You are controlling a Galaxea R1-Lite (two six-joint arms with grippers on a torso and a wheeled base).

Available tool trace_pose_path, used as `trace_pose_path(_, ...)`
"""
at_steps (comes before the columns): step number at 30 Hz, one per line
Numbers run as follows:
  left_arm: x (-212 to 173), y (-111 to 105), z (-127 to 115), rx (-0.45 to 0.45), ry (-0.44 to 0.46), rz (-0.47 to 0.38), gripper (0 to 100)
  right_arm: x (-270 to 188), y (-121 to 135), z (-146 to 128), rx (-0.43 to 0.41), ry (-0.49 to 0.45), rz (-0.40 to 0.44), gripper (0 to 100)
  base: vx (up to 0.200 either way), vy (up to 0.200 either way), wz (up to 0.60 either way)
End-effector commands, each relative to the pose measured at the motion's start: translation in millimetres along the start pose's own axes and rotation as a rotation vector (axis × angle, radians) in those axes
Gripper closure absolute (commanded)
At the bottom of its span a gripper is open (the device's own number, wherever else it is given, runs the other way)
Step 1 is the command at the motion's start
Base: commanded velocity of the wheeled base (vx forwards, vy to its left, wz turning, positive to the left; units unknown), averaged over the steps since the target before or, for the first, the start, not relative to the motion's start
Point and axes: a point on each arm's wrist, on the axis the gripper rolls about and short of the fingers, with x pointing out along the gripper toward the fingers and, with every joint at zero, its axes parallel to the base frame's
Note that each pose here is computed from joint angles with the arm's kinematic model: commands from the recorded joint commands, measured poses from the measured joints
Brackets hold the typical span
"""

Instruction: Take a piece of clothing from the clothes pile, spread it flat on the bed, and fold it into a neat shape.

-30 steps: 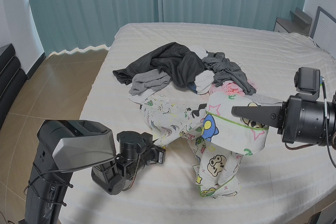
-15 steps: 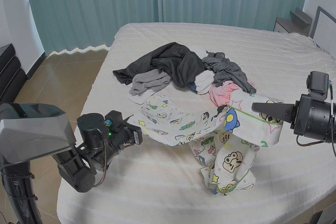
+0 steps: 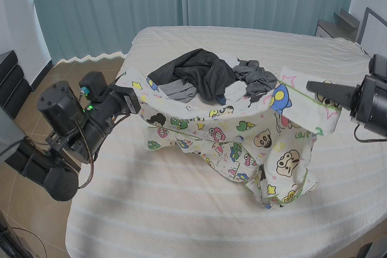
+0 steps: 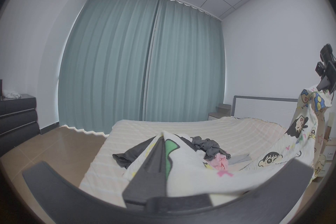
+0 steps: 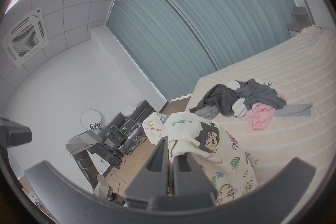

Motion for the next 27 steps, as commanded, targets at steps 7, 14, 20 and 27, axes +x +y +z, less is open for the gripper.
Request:
trace_pose_path(7, -16, 1, 104, -0.024, -0.191, 0.056, 100, -20, 17, 39, -0.035, -0.157, 0.046, 100, 0.0, 0.0, 0.0)
trace_pose_path(14, -32, -13, 123, -0.014, -0.201, 0.029, 100, -33, 23, 43, -0.051, -0.192, 0.078, 100, 0.0, 0.0, 0.0)
trace_pose_path(20, -37, -21, 127, -0.01, -0.207, 0.031, 100, -45, 28, 46, -0.061, -0.206, 0.131, 100, -0.067, 0.0, 0.0)
trace_pose_path(27, -38, -21, 125, -0.009, -0.2, 0.032, 100, -47, 29, 46, -0.062, -0.208, 0.135, 100, -0.2, 0.0, 0.0)
